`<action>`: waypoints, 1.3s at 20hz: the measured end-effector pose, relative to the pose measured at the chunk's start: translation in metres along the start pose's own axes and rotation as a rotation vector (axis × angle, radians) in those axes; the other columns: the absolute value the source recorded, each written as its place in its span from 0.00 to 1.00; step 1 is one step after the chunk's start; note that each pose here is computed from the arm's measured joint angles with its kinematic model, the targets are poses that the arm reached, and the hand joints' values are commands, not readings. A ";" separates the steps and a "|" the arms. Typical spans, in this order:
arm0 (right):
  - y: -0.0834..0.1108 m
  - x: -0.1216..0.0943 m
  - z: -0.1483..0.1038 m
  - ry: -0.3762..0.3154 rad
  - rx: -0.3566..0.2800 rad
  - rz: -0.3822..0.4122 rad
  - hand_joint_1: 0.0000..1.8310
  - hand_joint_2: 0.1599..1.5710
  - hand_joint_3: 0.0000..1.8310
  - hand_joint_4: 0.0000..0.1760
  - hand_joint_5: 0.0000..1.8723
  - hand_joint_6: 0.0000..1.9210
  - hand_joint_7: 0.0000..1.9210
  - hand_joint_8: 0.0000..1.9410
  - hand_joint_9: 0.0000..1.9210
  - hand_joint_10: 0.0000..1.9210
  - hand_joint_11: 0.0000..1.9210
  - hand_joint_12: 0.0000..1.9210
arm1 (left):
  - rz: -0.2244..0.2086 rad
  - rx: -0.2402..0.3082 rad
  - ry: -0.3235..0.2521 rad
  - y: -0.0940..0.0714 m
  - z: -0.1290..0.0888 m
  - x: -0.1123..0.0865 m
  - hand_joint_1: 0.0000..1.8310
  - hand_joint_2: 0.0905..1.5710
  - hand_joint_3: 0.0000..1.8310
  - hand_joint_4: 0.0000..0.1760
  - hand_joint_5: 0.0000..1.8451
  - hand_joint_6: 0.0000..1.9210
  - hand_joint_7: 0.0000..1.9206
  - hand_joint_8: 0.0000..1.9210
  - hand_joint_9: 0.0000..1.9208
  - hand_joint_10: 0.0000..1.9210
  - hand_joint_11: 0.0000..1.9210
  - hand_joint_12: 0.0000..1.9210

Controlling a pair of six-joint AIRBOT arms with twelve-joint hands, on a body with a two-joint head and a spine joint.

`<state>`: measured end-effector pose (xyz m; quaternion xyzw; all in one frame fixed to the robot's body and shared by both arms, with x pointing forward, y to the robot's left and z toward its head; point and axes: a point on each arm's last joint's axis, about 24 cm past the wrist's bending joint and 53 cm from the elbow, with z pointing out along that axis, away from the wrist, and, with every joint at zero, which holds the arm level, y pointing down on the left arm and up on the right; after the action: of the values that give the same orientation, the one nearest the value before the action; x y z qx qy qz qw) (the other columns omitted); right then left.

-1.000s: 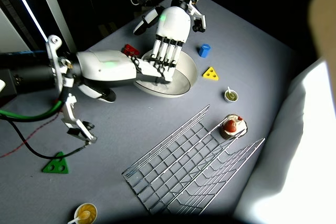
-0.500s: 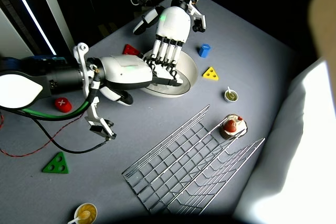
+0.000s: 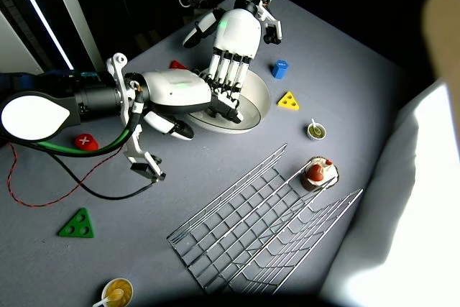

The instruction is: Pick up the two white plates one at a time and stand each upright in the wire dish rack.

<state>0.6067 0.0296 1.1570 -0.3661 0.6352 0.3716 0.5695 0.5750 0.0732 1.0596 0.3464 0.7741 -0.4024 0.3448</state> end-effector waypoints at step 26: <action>0.011 -0.100 -0.027 -0.142 0.001 0.456 0.82 0.63 0.00 0.00 0.51 0.51 0.56 0.28 0.58 0.38 0.54 0.67 | -0.012 -0.095 -0.282 0.032 -0.093 -0.106 0.00 0.57 0.00 0.00 0.04 0.00 0.05 0.00 0.06 0.01 0.08 0.02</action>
<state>0.5929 0.0147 1.2590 -0.1860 0.6601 0.5151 0.5142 0.6325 0.1405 1.1740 0.2650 0.7382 -0.4119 0.4639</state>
